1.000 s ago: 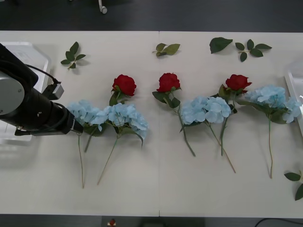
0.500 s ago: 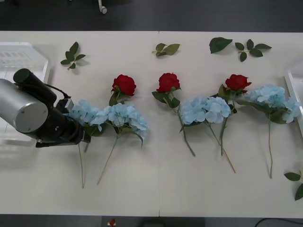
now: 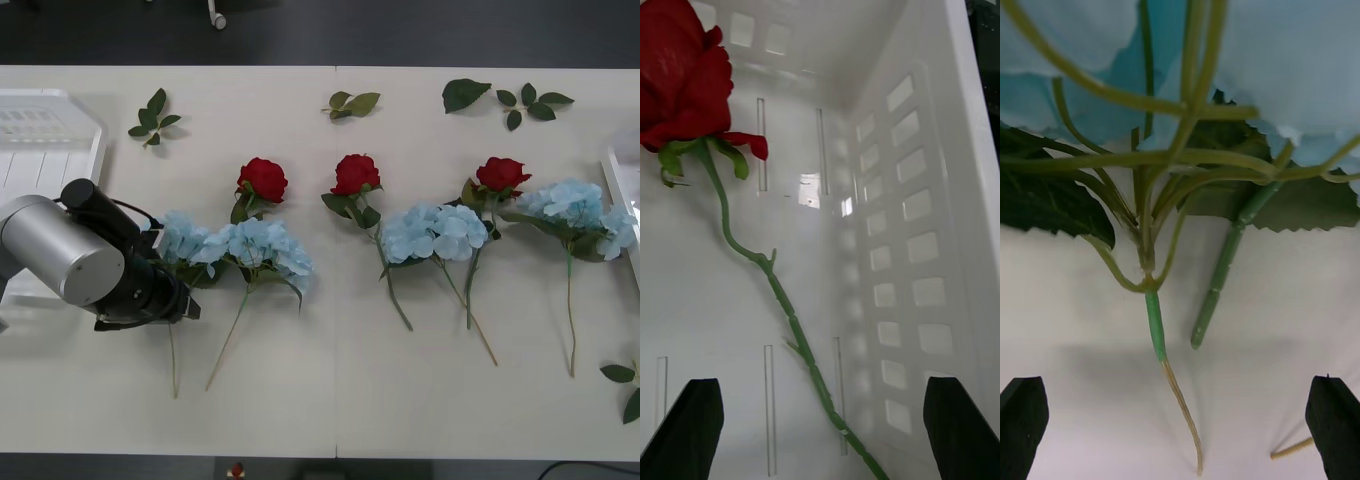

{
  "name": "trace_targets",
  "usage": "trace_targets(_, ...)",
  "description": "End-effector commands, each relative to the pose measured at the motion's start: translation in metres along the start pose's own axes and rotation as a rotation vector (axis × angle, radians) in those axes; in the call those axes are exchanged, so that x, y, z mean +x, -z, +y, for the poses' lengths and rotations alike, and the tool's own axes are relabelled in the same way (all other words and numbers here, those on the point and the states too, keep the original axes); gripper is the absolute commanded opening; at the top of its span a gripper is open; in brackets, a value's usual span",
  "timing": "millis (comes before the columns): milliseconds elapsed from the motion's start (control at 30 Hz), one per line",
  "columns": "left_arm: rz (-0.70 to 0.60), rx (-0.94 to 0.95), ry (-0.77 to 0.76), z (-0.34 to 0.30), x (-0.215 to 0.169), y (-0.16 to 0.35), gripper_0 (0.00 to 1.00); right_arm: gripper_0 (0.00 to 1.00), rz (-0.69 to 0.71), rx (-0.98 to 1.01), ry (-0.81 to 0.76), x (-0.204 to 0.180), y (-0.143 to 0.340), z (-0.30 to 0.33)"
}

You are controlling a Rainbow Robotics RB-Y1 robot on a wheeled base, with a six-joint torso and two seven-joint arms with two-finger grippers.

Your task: Put the red flowers into the right box and the blue flowers into the left box

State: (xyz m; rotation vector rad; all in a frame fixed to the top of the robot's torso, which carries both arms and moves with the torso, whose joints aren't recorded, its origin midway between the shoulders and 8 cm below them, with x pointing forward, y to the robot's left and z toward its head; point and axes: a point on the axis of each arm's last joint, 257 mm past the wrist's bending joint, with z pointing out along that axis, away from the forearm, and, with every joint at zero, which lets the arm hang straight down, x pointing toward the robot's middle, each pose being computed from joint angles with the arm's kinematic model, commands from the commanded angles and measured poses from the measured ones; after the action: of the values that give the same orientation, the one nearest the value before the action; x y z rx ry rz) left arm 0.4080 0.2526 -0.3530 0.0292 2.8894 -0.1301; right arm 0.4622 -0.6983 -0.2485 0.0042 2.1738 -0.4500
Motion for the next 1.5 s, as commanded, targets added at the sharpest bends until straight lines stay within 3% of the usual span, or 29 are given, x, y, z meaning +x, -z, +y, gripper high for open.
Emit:
trace_targets(33, -0.048, -0.037, -0.025, 0.015, -0.022, 0.005, 1.00, 0.90, -0.017, -0.046, 0.009, -0.033, 0.002, 0.001)
trace_targets(133, -0.052, -0.047, -0.031, 0.018, -0.022, 0.004, 0.96, 0.92, -0.016, -0.147, -0.034, -0.053, 0.006, 0.023)
trace_targets(200, -0.055, -0.054, -0.036, 0.019, -0.022, 0.004, 0.83, 0.91, -0.016, -0.207, -0.108, -0.063, 0.010, 0.037)
trace_targets(300, -0.058, -0.062, -0.042, 0.021, -0.023, 0.003, 0.71, 0.92, -0.010, -0.281, -0.213, -0.079, 0.016, 0.055)
trace_targets(367, -0.058, -0.067, -0.046, 0.022, -0.023, 0.003, 0.51, 0.92, -0.002, -0.339, -0.279, -0.097, 0.023, 0.072)
trace_targets(500, -0.056, -0.071, -0.050, 0.023, -0.021, 0.002, 0.33, 0.92, 0.045, -0.447, -0.356, -0.124, 0.037, 0.119)
trace_targets(667, -0.058, -0.073, -0.054, 0.023, -0.021, 0.001, 0.25, 0.92, 0.103, -0.527, -0.413, -0.147, 0.060, 0.171)
trace_targets(867, -0.057, -0.073, -0.057, 0.023, -0.021, 0.001, 0.25, 0.92, 0.227, -0.578, -0.423, -0.142, 0.090, 0.228)
trace_targets(933, -0.059, -0.072, -0.057, 0.022, -0.021, 0.001, 0.09, 0.92, 0.287, -0.586, -0.410, -0.132, 0.101, 0.248)
trace_targets(1067, -0.057, -0.073, -0.060, 0.023, -0.021, 0.001, 0.00, 0.92, 0.371, -0.593, -0.338, -0.114, 0.123, 0.282)
trace_targets(1300, -0.067, -0.071, -0.069, 0.021, -0.024, 0.003, 0.00, 0.93, 0.471, -0.495, -0.192, -0.074, 0.140, 0.302)
trace_targets(1500, -0.132, -0.092, -0.103, 0.028, -0.045, 0.037, 0.00, 0.96, 0.511, -0.384, -0.087, -0.040, 0.130, 0.286)
